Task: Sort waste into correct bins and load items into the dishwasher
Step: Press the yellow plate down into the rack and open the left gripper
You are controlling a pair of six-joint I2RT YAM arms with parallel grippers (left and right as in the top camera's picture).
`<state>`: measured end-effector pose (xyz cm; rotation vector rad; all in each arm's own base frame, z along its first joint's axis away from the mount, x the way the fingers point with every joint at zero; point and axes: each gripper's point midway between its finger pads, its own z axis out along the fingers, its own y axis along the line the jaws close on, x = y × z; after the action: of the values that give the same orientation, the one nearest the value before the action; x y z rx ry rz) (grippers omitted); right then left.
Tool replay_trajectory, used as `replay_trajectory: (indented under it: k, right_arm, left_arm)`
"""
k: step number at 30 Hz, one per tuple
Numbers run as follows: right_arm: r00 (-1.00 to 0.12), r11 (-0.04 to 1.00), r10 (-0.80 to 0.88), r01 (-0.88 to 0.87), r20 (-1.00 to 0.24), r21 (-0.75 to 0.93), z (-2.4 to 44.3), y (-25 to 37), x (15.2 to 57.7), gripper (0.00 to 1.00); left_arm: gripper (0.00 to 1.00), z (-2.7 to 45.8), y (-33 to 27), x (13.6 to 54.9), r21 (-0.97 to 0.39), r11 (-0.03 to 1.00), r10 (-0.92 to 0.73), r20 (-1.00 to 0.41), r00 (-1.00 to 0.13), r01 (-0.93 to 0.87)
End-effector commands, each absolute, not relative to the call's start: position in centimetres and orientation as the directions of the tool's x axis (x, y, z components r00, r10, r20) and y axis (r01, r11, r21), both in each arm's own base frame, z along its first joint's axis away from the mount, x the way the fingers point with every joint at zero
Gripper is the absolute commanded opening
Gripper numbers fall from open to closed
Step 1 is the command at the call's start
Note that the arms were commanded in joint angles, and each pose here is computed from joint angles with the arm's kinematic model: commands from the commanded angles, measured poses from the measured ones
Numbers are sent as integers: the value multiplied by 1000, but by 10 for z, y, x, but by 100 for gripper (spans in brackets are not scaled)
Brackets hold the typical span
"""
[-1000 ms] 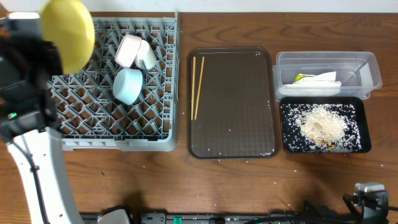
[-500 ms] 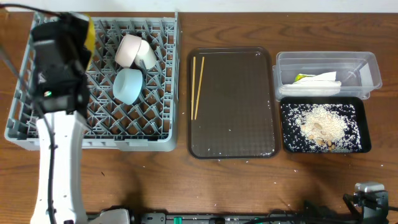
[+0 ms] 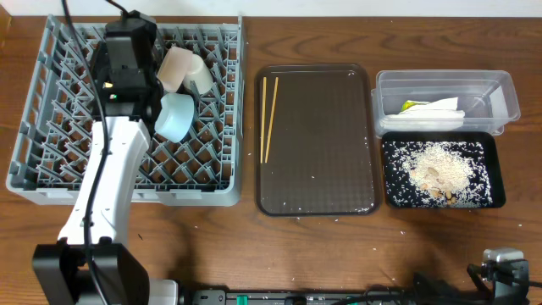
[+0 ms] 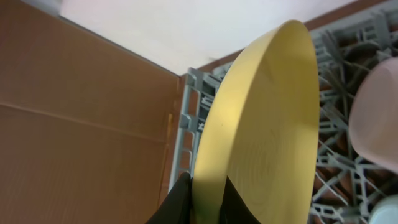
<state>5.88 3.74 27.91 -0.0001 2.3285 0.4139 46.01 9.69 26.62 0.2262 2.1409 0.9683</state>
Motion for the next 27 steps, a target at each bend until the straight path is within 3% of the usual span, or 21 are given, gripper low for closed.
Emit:
replay_trajectory:
  k: [1, 8, 27]
  right_arm:
    - [-714, 950, 140, -99, -686, 297, 278, 36, 59, 99]
    - [-715, 950, 140, -99, -685, 297, 278, 35, 59, 99]
    - [-715, 950, 140, -98, -685, 297, 278, 35, 59, 99]
  left_arm:
    - [8, 286, 102, 461, 709, 670, 417, -604, -679, -219]
    - [7, 272, 90, 469, 691, 708, 447, -602, -662, -150]
    - [7, 214, 90, 490, 725, 687, 476, -495, -727, -44]
